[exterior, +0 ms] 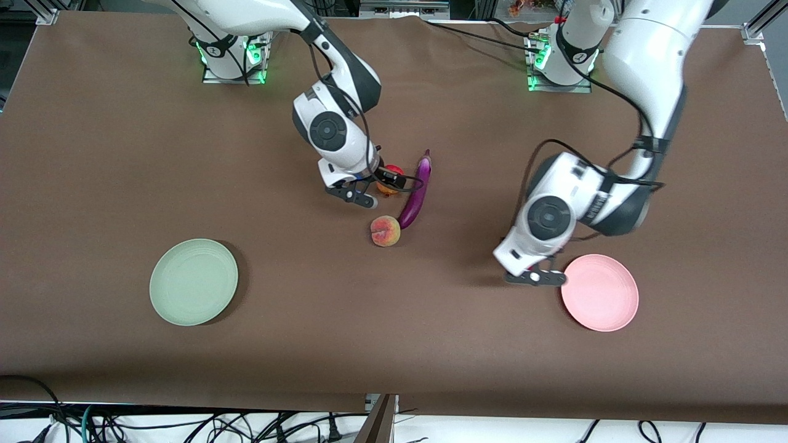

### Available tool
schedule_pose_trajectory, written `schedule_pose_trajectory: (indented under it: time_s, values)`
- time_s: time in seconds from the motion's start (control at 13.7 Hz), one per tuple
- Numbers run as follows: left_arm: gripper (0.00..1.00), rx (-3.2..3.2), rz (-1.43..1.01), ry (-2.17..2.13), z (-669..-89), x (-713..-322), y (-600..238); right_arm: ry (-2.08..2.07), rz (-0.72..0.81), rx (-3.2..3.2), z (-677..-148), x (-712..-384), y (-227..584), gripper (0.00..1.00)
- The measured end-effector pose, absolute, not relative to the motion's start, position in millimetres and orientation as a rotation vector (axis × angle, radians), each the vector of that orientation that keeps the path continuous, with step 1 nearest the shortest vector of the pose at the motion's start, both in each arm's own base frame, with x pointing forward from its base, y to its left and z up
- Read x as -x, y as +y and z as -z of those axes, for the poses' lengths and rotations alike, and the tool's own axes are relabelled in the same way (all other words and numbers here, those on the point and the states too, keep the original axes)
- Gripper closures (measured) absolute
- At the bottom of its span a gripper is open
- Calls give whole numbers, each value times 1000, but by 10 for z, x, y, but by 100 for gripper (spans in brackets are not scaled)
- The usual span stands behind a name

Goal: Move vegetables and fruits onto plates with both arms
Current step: 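Carry the chili to the pink plate while the right gripper grasps the pomegranate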

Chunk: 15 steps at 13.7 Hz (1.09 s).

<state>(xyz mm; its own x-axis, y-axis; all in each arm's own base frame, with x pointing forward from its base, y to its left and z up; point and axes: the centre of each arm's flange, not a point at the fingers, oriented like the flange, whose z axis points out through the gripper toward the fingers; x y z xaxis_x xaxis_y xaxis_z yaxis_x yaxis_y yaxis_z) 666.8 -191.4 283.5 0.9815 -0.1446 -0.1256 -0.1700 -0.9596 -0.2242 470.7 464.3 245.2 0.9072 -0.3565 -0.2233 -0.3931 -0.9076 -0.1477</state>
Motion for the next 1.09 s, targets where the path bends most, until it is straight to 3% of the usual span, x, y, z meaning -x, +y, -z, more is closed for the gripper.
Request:
schedule_pose_trajectory:
  time_s: [0.44, 1.02, 1.09]
  values:
    - [77, 2754, -126, 625, -2884, -6983, -1066, 557, -312, 2900, -2280, -4611, 4709, 0]
    - [77, 2752, -78, 712, -2040, -7080, -907, 550, -305, 2901, -1963, -4523, 4790, 0]
    - [76, 2755, -80, 708, -2014, -7081, -874, 552, -305, 2902, -1942, -4524, 4787, 4]
